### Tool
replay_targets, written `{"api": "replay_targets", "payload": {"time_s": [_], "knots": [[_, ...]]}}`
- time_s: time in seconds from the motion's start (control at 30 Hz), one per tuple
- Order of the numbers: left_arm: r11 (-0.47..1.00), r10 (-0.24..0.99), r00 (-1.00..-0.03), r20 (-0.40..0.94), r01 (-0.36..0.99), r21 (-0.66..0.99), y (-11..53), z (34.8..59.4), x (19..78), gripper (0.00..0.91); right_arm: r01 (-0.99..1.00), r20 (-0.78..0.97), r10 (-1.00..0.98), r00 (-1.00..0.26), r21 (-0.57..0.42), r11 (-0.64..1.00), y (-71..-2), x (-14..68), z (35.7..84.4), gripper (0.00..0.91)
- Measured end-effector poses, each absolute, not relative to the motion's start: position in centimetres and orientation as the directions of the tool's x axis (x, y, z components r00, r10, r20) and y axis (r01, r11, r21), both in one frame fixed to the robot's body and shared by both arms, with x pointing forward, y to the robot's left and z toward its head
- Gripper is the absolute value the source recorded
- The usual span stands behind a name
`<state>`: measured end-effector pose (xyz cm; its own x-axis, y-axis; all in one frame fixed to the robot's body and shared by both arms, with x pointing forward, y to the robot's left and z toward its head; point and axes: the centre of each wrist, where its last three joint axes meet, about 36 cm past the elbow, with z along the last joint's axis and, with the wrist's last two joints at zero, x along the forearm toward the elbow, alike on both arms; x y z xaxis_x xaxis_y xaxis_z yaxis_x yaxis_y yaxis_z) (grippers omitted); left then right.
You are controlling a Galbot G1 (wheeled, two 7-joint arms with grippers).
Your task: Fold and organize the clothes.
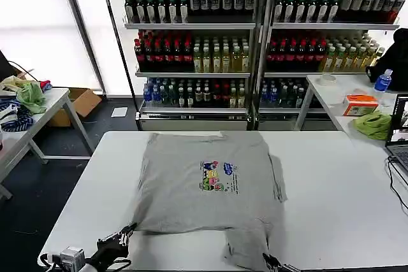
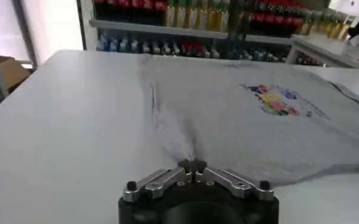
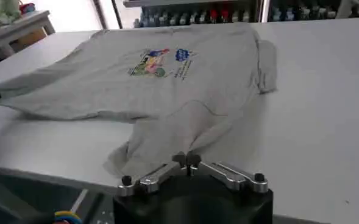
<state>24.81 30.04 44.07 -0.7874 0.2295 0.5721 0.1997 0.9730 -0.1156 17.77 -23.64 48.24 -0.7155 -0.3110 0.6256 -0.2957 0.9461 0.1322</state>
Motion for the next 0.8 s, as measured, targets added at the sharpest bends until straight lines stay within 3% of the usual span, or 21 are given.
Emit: {"api": "replay_targets", "payload": {"time_s": [0.3, 0.8], "knots": [[0.971, 0.226, -0.755, 0.616, 0.224, -0.083, 30.2, 45.6, 23.4, 0.01, -0.294, 0.6, -0.329, -0.73, 0.159, 0.943, -23.5, 17.5, 48.9, 0.0], [0.959, 0.263, -0.748, 0.61, 0.27, -0.082, 32.1, 46.9, 25.9, 0.0, -0.219, 0.395, -0.272, -0.877, 0.174, 0.96, -23.5, 22.6, 48.9, 0.0]]}}
